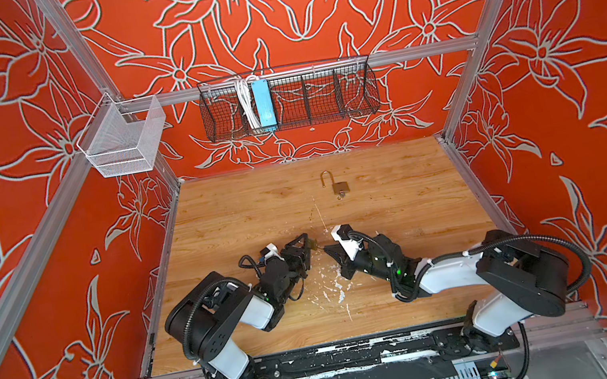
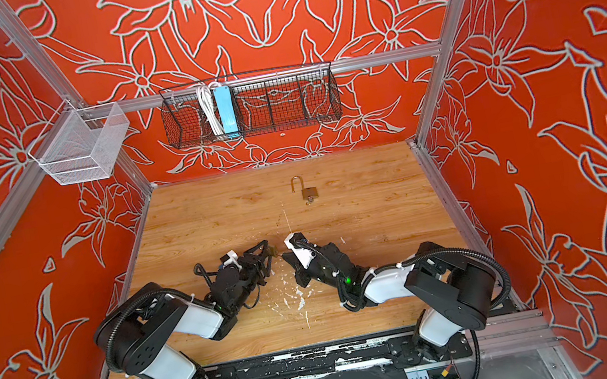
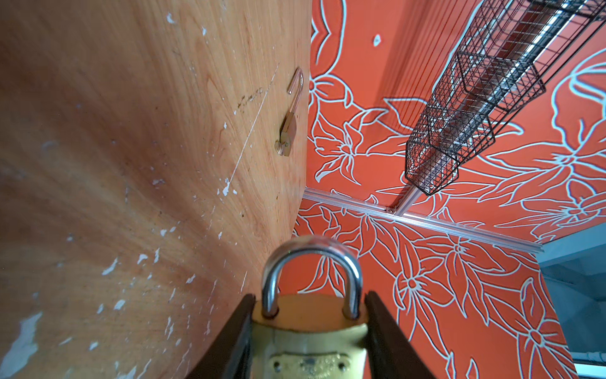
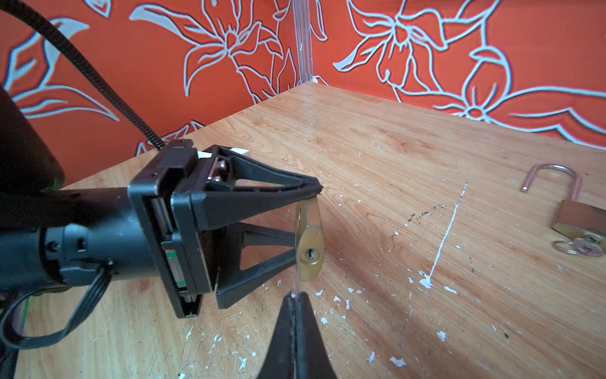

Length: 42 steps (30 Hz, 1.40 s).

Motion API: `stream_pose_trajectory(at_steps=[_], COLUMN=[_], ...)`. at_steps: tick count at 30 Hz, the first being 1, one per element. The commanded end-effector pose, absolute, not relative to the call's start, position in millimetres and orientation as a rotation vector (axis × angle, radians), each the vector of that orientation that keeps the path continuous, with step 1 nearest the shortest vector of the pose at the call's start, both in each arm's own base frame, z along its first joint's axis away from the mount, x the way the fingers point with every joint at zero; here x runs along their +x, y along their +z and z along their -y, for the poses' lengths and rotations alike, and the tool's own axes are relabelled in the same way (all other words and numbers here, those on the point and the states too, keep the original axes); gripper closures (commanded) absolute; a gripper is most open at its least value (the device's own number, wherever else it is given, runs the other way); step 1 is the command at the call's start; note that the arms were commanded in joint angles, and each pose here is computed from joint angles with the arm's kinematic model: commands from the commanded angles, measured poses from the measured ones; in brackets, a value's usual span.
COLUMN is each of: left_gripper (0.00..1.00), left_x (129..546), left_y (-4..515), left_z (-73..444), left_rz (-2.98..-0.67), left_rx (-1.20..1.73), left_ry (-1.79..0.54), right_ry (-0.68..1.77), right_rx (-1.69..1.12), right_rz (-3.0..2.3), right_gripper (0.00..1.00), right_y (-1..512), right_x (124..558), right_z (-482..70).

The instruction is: Unlock with the key

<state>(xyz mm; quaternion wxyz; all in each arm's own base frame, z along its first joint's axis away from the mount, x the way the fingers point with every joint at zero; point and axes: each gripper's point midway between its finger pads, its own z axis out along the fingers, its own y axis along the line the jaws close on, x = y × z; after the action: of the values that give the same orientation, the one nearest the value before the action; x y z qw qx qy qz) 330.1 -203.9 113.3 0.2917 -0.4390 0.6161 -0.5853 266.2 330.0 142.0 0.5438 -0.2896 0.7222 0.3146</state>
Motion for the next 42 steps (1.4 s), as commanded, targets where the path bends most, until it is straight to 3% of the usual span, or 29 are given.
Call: stream_pose_trajectory(at_steps=[1,42], left_gripper=[1.0,1.0], left_x=[334,332], left_y=[150,141], left_z=[213,241], left_rz=[-1.563,-1.713], left_rx=[-1.11,-1.075], left_ry=[-1.684,-1.755], right_ry=[0.732,0.631], right_rx=[-0.651,-0.56], right_rz=[-1.679,-1.645], right_gripper=[1.0,1.0], right_y=[156,167], right_x=[272,281], right_z=[-331,-308])
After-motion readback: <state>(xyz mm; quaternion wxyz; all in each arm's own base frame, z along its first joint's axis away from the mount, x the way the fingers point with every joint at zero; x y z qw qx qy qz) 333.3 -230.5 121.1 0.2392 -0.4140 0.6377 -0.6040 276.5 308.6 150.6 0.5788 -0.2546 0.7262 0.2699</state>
